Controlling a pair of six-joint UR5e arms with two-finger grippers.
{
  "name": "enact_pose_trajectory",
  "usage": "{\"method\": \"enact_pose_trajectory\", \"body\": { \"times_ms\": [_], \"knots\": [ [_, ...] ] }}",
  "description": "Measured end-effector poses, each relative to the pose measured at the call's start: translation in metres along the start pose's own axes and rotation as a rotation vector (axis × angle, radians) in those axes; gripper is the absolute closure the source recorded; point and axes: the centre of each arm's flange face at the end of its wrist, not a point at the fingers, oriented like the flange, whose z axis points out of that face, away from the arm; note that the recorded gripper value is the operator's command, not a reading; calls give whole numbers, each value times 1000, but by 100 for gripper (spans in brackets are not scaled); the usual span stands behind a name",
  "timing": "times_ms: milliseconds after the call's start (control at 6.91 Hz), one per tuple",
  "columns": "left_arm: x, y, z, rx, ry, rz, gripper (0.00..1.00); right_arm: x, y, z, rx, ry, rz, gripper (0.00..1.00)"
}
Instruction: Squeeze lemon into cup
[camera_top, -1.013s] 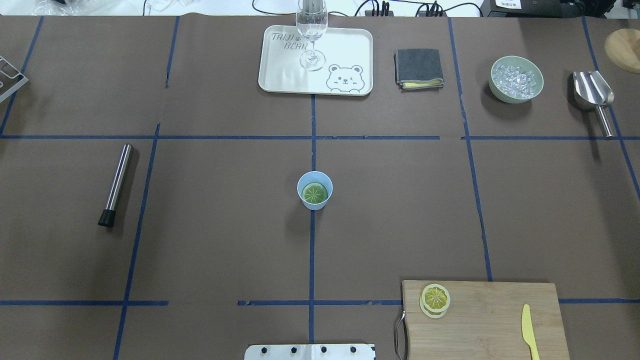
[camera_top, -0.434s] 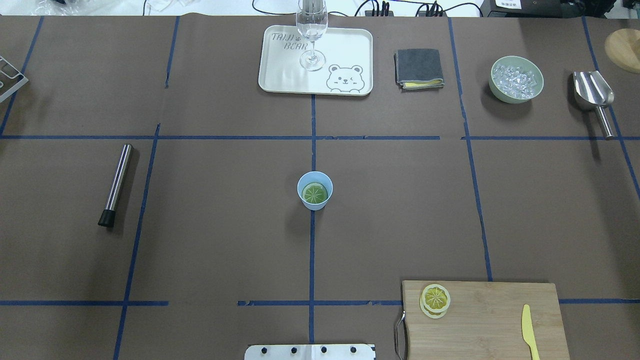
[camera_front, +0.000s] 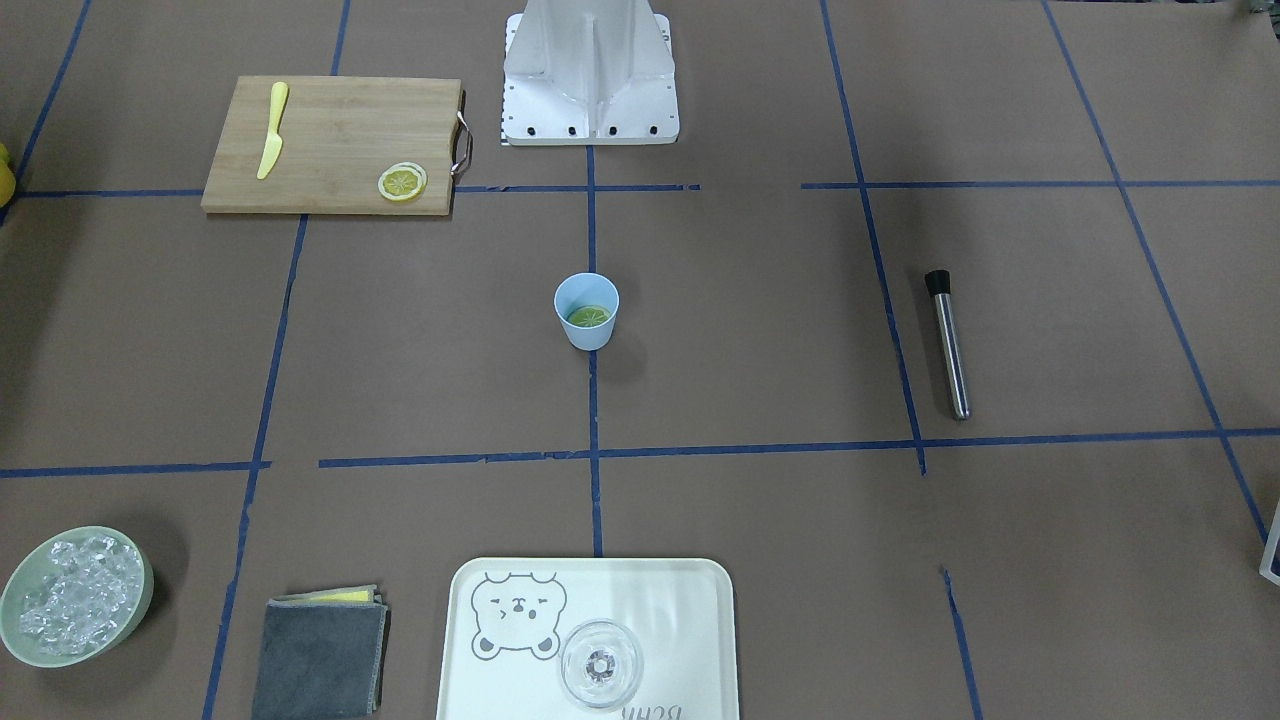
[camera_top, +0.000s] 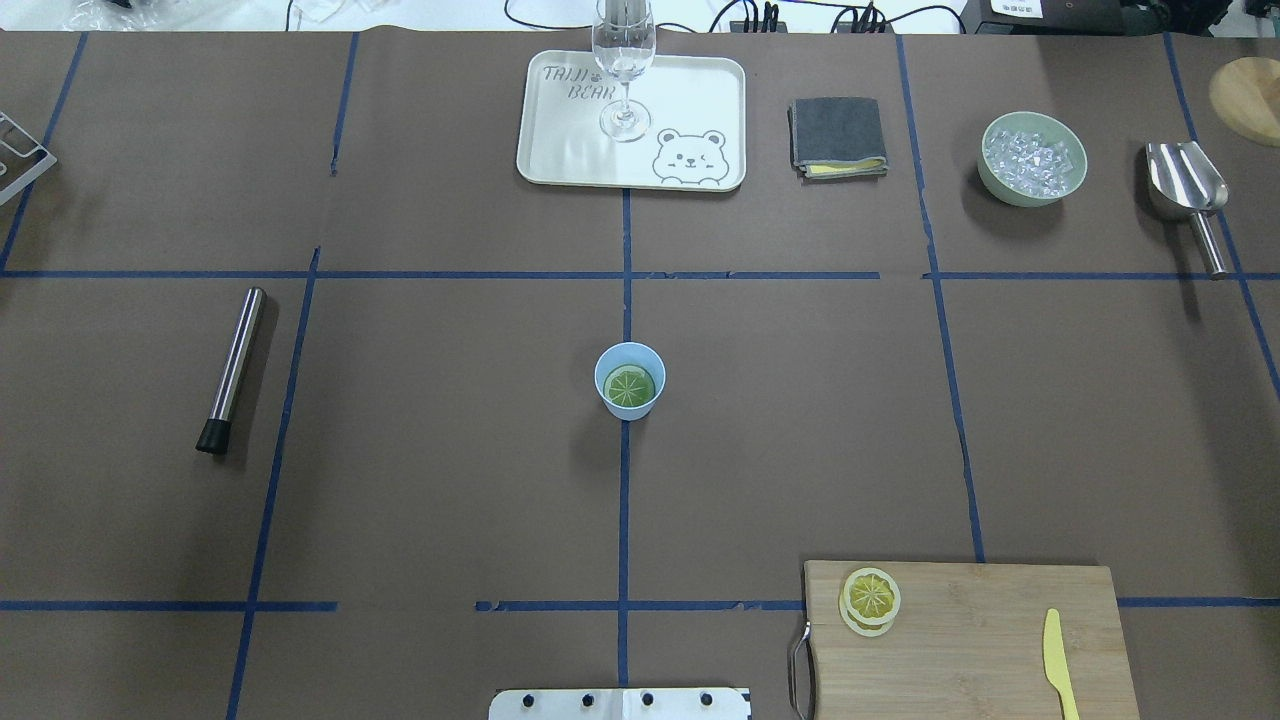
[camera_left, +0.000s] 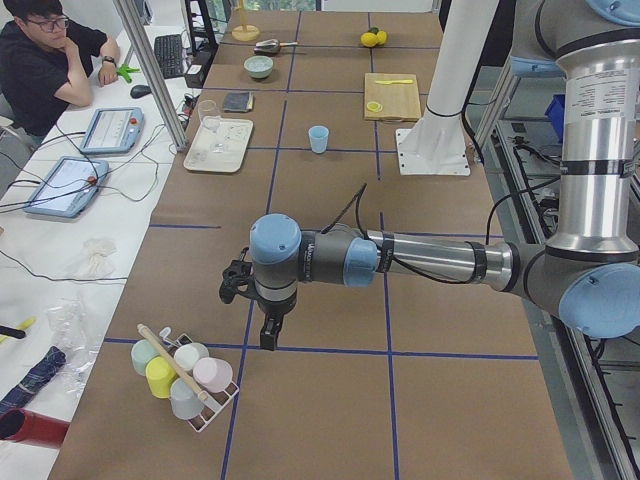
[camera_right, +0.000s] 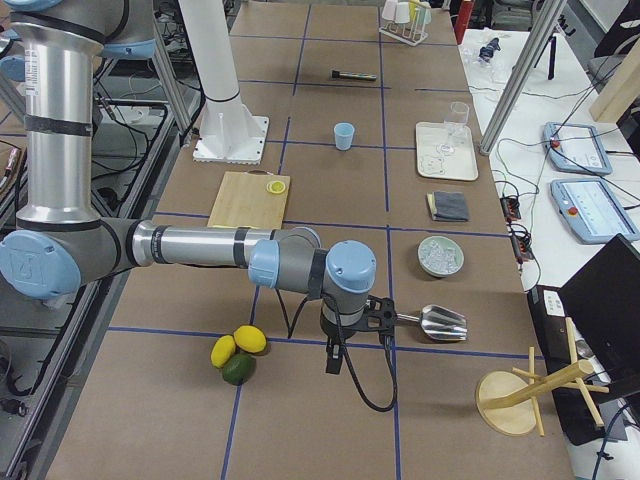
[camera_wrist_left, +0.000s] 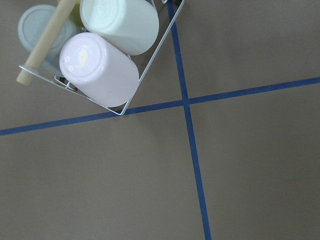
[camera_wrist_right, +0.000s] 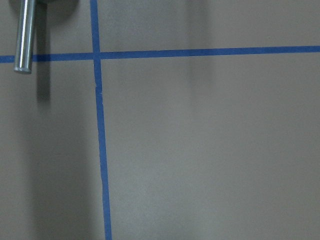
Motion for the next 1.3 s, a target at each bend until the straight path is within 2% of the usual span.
{"method": "enact_pose_trajectory", "body": {
  "times_ms": [434, 868, 1303],
  "knots": [
    [2, 0, -3, 6, -2, 3, 0, 1, 1, 2, -5, 0, 5, 0],
    [-9, 2, 3, -14, -59, -6, 0, 2, 1, 3, -7, -2, 6, 0],
    [-13, 4, 4, -18, -76, -12, 0, 3, 1, 4, -9, -2, 9, 0]
  ]
}}
